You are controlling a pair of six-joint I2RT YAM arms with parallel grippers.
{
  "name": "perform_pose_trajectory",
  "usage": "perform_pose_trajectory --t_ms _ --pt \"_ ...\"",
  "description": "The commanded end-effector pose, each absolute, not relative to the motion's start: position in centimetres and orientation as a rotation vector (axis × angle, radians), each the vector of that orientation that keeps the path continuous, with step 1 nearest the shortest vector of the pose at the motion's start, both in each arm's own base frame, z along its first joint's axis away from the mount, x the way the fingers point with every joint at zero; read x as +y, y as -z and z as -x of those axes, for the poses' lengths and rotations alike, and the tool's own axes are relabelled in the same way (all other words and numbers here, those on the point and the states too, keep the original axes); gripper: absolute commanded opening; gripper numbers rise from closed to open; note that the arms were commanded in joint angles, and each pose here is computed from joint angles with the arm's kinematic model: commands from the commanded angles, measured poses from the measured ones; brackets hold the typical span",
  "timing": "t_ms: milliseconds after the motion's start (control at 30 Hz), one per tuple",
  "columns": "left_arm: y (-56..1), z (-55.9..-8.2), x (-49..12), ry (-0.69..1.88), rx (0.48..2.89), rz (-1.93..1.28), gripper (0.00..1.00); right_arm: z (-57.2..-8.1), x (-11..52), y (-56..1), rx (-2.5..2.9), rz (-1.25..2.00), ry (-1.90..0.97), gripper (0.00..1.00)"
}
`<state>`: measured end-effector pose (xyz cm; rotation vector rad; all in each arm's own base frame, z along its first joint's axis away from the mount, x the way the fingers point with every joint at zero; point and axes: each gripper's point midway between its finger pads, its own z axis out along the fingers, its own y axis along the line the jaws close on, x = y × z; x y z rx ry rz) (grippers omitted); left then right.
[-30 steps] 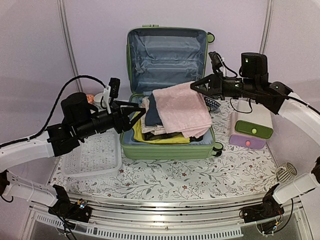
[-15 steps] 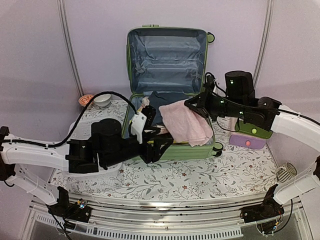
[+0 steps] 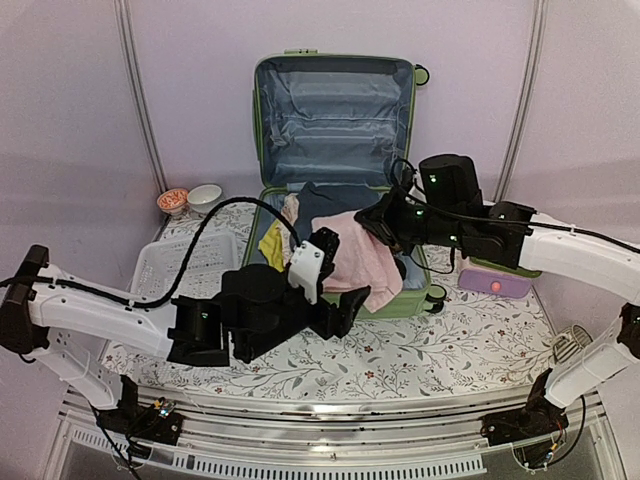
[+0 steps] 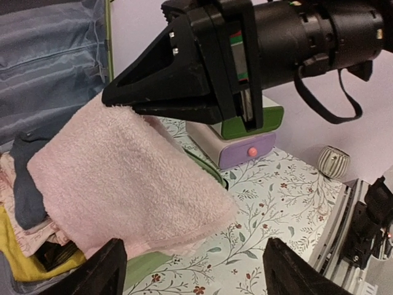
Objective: Open, take out, and arrange the luggage
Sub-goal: Pass from the right arm to the left
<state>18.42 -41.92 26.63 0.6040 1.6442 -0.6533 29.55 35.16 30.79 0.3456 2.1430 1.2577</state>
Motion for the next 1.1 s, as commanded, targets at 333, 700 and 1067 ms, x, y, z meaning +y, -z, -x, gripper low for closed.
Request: perform_pose_trajectory --t_ms 333,700,1067 --pt "-25.3 -20.7 -44.1 0.509 1.744 -0.439 0.84 -29.0 37.6 -33.3 2.077 -0.373 -1.353 0.02" --pt "-22.3 -22.5 -44.2 0.345 1.884 -0.39 0.72 -29.2 37.8 -32.8 2.082 -0.393 -1.321 0.02" --pt "-24.7 -23.1 -39.7 0.305 1.899 -0.554 0.0 -30.7 34.8 -33.2 2.032 -0.372 -1.143 0.12"
